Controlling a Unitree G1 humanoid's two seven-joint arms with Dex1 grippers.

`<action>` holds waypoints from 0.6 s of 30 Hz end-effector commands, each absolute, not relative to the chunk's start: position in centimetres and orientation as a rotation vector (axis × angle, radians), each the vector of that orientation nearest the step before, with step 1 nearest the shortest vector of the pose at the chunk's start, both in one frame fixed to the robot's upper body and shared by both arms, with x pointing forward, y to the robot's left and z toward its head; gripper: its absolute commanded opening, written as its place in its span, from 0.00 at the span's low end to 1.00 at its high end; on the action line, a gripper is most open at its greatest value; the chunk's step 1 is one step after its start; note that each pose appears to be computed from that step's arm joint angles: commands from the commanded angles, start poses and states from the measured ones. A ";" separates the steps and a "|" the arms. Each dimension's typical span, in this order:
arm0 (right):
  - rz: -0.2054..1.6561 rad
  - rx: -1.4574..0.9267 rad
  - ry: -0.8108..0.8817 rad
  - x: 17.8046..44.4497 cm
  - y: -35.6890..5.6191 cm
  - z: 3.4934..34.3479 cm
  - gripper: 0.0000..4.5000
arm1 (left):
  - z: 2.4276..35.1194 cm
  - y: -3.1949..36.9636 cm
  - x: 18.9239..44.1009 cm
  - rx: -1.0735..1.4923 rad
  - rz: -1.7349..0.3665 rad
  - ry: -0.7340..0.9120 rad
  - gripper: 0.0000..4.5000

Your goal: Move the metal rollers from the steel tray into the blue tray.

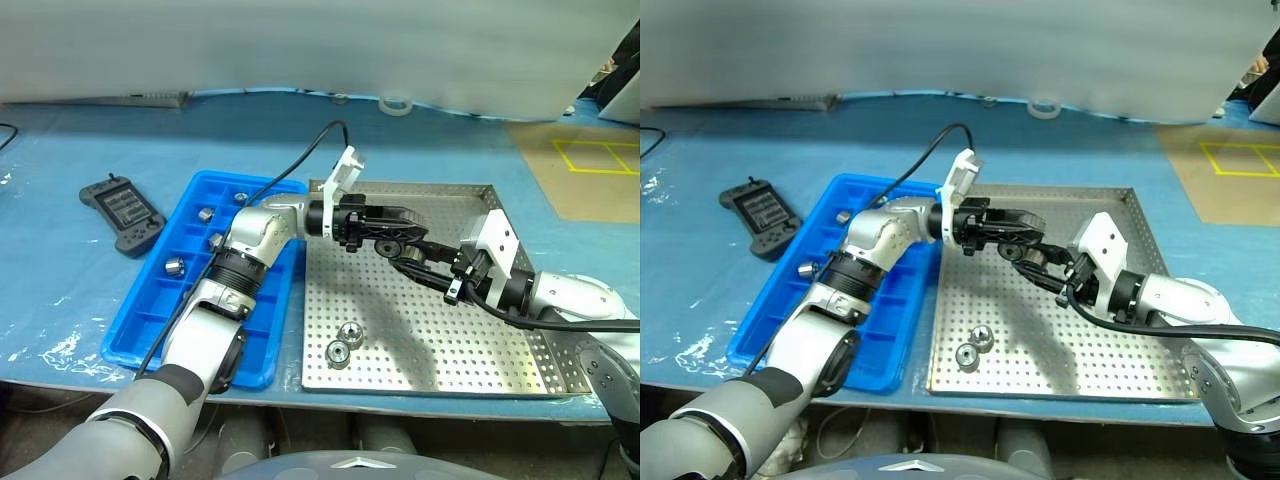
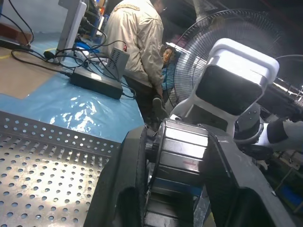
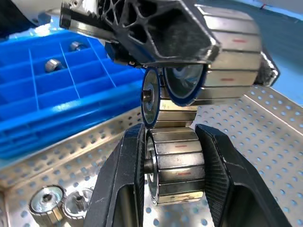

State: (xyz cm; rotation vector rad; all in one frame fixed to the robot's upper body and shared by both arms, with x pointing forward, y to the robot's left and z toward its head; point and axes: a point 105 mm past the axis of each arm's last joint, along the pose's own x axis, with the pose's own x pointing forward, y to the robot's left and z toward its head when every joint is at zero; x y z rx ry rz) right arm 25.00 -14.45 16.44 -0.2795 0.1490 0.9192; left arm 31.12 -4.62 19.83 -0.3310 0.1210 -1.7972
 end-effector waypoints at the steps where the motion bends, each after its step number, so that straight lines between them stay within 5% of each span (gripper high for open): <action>1: 0.929 -0.347 0.200 24.7 -14.7 15.4 0.28 | 22.9 -4.3 31.7 -0.312 -1.771 -0.033 0.29; 18: 0.860 -0.620 0.328 24.7 -18.7 12.0 0.28 | 23.2 -3.4 33.0 -0.317 -1.684 -0.068 0.29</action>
